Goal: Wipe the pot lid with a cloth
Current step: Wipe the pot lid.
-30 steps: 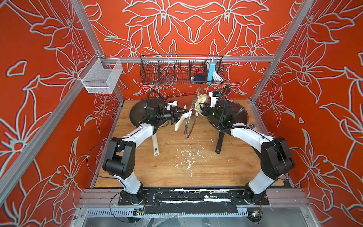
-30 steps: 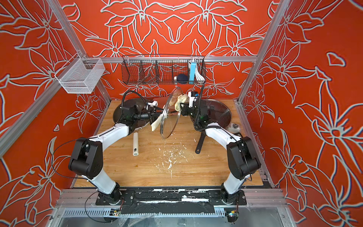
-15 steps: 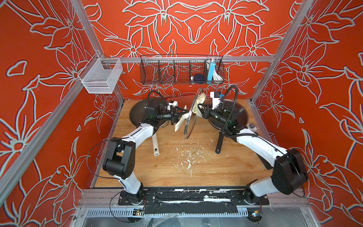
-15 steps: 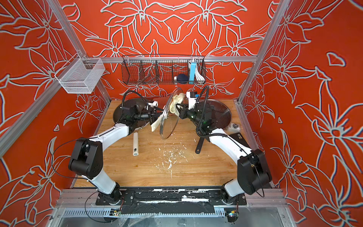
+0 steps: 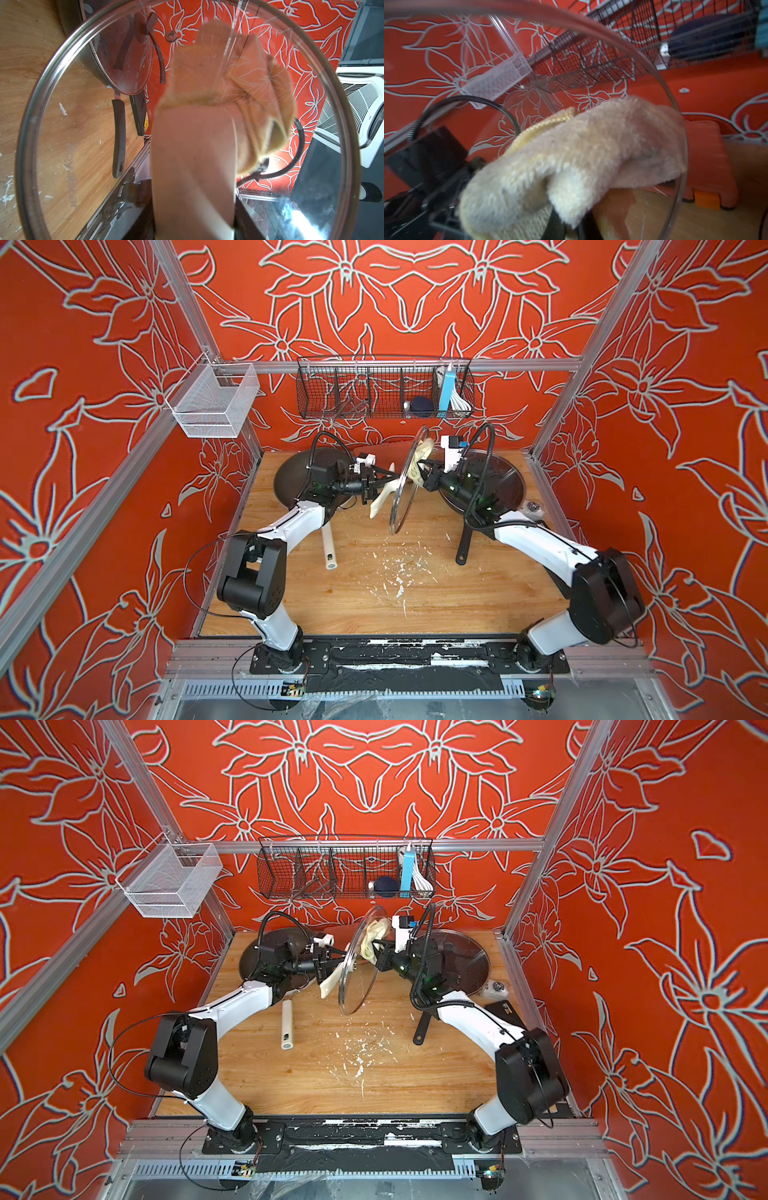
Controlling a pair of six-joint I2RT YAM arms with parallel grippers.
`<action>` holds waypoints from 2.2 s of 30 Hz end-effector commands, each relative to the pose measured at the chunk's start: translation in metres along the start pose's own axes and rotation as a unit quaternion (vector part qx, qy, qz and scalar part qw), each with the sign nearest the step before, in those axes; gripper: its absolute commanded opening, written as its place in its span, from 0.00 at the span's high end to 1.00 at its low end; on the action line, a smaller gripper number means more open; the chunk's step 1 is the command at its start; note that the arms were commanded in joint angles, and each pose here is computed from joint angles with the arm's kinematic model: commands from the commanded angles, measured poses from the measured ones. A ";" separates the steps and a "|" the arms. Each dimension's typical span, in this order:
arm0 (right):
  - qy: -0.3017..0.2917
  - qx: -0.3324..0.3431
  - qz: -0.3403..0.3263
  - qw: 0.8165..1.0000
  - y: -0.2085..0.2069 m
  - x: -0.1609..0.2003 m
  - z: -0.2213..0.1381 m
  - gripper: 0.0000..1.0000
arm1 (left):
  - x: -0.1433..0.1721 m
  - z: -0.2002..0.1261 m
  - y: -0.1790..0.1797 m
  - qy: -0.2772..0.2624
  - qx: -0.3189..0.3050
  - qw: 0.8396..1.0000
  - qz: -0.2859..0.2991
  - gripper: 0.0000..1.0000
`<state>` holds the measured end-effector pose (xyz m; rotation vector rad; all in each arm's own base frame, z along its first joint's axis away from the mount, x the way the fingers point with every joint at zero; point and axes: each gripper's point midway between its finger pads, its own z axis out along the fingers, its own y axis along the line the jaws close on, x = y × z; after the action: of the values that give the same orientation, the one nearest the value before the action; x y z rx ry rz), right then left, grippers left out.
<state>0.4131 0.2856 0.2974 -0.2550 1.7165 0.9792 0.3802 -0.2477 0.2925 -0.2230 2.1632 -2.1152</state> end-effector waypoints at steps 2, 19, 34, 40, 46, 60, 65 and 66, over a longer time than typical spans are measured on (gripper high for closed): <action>0.019 0.031 0.027 0.999 -0.035 0.030 0.011 1.00 | 0.024 -0.007 -0.066 0.021 0.055 0.989 0.137 1.00; 0.038 -0.132 -0.002 0.991 0.068 0.044 -0.030 1.00 | 0.019 -0.006 -0.063 0.019 0.054 0.990 0.129 1.00; 0.094 0.016 0.061 0.994 -0.025 0.121 -0.004 1.00 | 0.020 -0.007 -0.073 0.017 0.068 0.989 0.129 1.00; 0.094 -0.060 0.064 0.992 0.009 0.118 -0.013 1.00 | 0.012 -0.006 -0.070 0.008 0.063 0.990 0.129 1.00; 0.091 -0.116 0.010 0.989 0.066 0.103 -0.046 1.00 | -0.002 -0.009 -0.066 -0.023 0.053 0.989 0.134 1.00; 0.056 -0.124 -0.035 0.990 0.106 0.068 -0.079 1.00 | -0.014 -0.008 -0.059 -0.043 0.050 0.991 0.117 1.00; 0.082 -0.065 -0.028 0.994 0.070 0.104 -0.064 1.00 | -0.013 -0.008 -0.066 -0.039 0.065 0.991 0.107 1.00; 0.084 -0.057 -0.027 0.994 0.065 0.109 -0.062 1.00 | -0.012 -0.008 -0.067 -0.038 0.067 0.991 0.107 1.00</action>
<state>0.2791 0.3178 0.2652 -0.5048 1.7404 1.1157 0.4036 -0.2399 0.2792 -0.3954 2.1407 -2.0697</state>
